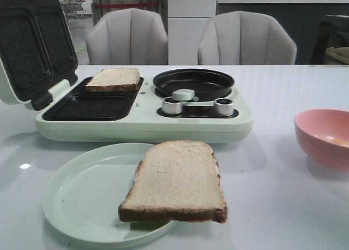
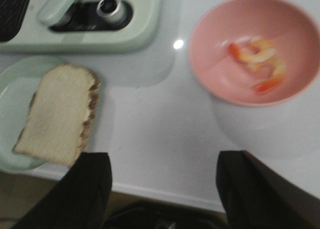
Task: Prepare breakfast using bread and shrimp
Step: 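Reach the right gripper to the remaining bread slice and grasp it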
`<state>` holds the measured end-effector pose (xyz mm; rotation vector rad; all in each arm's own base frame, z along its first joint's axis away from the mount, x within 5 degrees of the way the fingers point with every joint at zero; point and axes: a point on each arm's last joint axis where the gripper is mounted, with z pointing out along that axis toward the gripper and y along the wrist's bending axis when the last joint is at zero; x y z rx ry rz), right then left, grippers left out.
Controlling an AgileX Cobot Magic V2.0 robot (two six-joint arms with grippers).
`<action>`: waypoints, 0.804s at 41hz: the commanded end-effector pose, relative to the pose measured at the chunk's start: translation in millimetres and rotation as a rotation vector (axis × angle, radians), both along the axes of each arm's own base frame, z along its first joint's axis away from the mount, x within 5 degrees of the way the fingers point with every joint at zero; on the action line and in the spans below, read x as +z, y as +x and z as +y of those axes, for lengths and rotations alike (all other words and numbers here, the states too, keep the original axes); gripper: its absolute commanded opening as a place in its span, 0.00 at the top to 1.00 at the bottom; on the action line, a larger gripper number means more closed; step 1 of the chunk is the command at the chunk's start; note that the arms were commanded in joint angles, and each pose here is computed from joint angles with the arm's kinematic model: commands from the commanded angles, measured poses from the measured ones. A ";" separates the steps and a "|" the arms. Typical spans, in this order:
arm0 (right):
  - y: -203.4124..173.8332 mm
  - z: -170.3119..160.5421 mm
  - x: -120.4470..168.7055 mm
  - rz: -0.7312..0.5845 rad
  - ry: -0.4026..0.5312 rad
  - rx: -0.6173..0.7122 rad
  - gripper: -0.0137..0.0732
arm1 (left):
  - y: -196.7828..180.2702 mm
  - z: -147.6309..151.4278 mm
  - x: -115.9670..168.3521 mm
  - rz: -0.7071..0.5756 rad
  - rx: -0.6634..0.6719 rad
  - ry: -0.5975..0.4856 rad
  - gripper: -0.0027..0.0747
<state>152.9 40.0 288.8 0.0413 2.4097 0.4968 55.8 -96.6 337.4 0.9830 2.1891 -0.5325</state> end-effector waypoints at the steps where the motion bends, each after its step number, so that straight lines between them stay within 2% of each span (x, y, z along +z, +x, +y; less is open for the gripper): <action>1: 15.5 17.3 1.6 -0.003 0.096 0.086 0.21 | 0.3 -3.0 11.8 -0.039 -0.016 -0.070 0.38; 5: 27.7 37.9 -11.5 0.067 0.162 0.168 0.21 | 0.4 -3.0 11.8 -0.041 -0.016 -0.069 0.38; 10: 44.2 59.6 -32.8 0.138 0.196 0.213 0.21 | 0.4 -3.0 11.8 -0.041 -0.016 -0.069 0.38; 20: 72.7 93.7 -76.1 0.269 0.182 0.235 0.21 | 0.5 -2.9 11.8 -0.042 -0.016 -0.068 0.38; 33: 108.8 118.3 -101.9 0.367 0.164 0.267 0.21 | 0.5 -2.9 11.8 -0.042 -0.016 -0.068 0.38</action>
